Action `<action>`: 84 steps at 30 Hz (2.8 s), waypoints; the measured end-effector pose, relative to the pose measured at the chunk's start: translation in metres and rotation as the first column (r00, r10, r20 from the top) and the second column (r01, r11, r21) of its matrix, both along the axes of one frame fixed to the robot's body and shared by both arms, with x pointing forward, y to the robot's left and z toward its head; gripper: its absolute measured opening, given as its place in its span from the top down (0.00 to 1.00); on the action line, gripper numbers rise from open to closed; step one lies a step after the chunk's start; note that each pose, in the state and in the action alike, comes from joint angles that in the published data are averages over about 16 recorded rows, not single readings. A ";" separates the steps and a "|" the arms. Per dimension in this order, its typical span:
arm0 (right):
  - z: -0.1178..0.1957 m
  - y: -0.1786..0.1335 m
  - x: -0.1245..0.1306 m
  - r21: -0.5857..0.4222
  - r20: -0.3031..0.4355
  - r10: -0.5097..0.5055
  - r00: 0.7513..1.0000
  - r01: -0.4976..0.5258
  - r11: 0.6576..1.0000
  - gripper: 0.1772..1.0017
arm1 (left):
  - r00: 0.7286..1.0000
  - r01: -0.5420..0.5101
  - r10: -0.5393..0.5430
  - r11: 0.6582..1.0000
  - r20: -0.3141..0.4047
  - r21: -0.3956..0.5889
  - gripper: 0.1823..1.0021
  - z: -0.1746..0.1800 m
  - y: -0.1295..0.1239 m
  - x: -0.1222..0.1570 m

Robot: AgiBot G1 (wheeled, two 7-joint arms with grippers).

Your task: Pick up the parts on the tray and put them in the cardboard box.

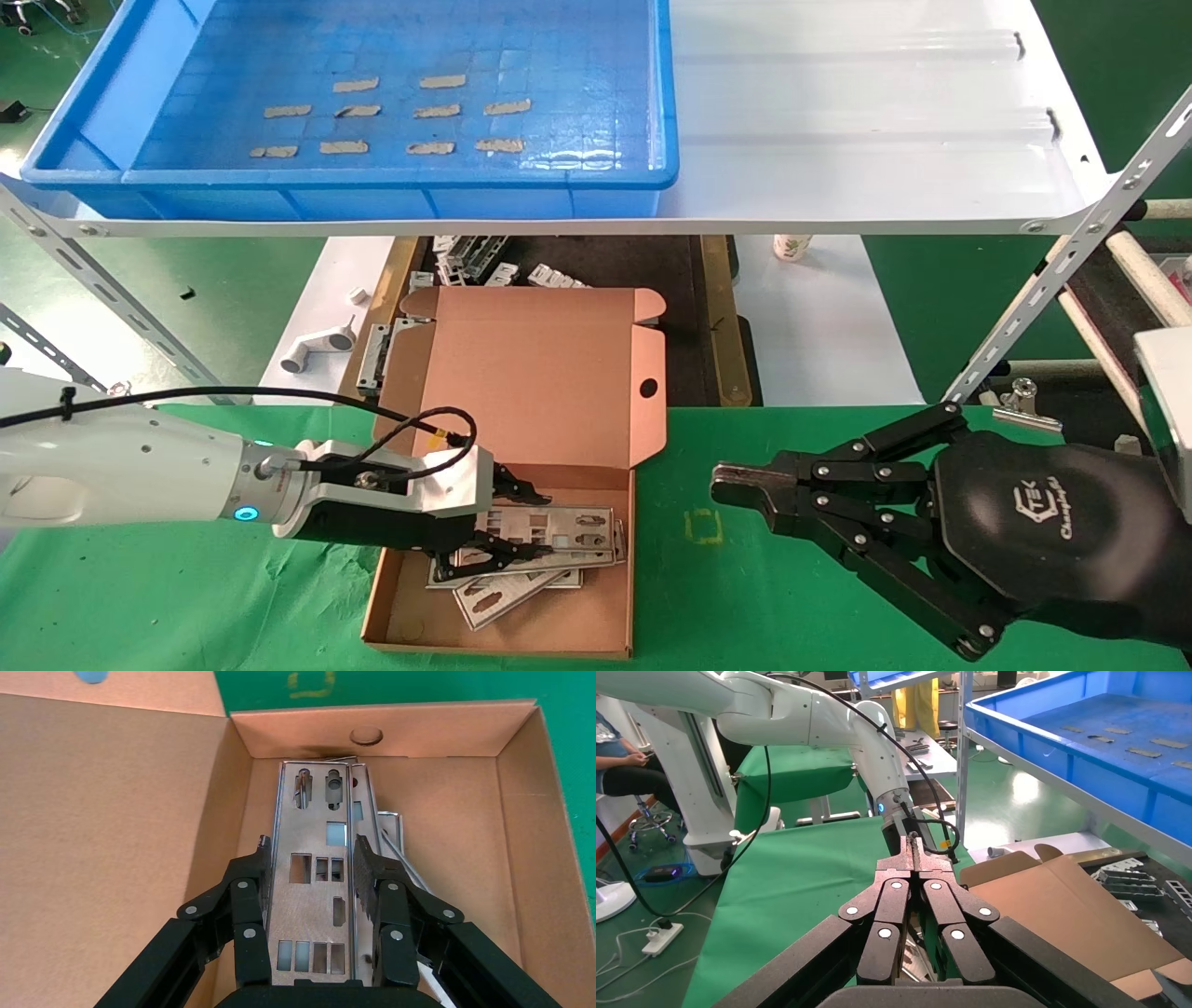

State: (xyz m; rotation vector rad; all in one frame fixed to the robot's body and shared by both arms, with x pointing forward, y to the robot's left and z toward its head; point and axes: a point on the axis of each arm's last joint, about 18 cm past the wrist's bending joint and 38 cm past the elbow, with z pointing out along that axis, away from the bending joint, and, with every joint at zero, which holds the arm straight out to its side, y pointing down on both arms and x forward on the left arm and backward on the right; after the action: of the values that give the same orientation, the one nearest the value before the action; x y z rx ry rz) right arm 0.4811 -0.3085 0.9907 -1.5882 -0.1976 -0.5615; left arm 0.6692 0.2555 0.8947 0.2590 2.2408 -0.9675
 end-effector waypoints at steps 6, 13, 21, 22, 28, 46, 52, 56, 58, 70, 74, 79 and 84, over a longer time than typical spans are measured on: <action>0.000 0.000 0.000 0.000 0.000 0.000 1.000 0.000 1.000 0.98 | 1.000 0.008 -0.008 1.000 -0.010 -0.001 0.64 -0.001 -0.001 0.000; 0.000 0.000 0.000 0.000 0.000 0.000 1.000 0.000 1.000 0.98 | 1.000 0.028 -0.028 1.000 -0.014 -0.012 0.54 0.004 0.000 -0.004; 0.000 0.000 0.000 0.000 0.000 0.000 1.000 0.000 1.000 0.98 | 0.998 0.066 -0.067 0.996 -0.020 -0.056 0.36 0.019 0.003 -0.017; 0.000 0.000 0.000 0.000 0.000 0.000 1.000 0.000 1.000 0.98 | 0.997 0.071 -0.072 0.995 -0.021 -0.063 0.34 0.021 0.004 -0.019; 0.000 0.000 0.000 0.000 0.000 0.000 1.000 0.000 1.000 0.98 | 0.995 0.095 -0.099 0.989 -0.028 -0.117 0.20 0.031 0.006 -0.031; 0.000 0.000 0.000 0.000 0.000 0.000 1.000 0.000 1.000 0.81 | 0.988 0.134 -0.153 0.939 -0.036 -0.318 0.00 0.049 0.014 -0.069; 0.000 0.000 0.000 0.000 0.000 0.000 1.000 0.000 1.000 0.67 | 0.985 0.147 -0.172 0.915 -0.034 -0.376 0.00 0.056 0.019 -0.084; 0.000 0.000 0.000 0.000 0.000 0.000 1.000 0.000 1.000 0.56 | 0.982 0.157 -0.186 0.898 -0.032 -0.410 0.00 0.061 0.022 -0.095; 0.000 0.000 0.000 0.000 0.000 0.000 1.000 0.000 1.000 0.50 | 0.981 0.162 -0.193 0.890 -0.031 -0.426 0.00 0.063 0.023 -0.100; 0.000 0.000 0.000 0.000 0.000 0.000 1.000 0.000 1.000 0.19 | 0.971 0.194 -0.238 0.841 -0.023 -0.505 0.00 0.078 0.033 -0.136; 0.000 0.000 0.000 0.000 0.000 0.000 1.000 0.000 1.000 0.12 | 0.967 0.206 -0.254 0.825 -0.021 -0.526 0.00 0.083 0.036 -0.149; 0.000 0.000 0.000 0.000 0.000 0.000 1.000 0.000 1.000 0.06 | 0.961 0.221 -0.275 0.808 -0.018 -0.546 0.00 0.088 0.040 -0.165; 0.000 0.000 0.000 0.000 0.000 0.000 1.000 0.000 1.000 0.02 | 0.955 0.236 -0.296 0.793 -0.017 -0.561 0.00 0.093 0.042 -0.180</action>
State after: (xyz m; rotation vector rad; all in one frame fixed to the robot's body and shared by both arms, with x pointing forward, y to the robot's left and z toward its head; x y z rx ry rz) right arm 0.4812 -0.3085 0.9907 -1.5881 -0.1975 -0.5615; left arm 0.4888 0.2979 0.9880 0.2671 1.9299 -1.7743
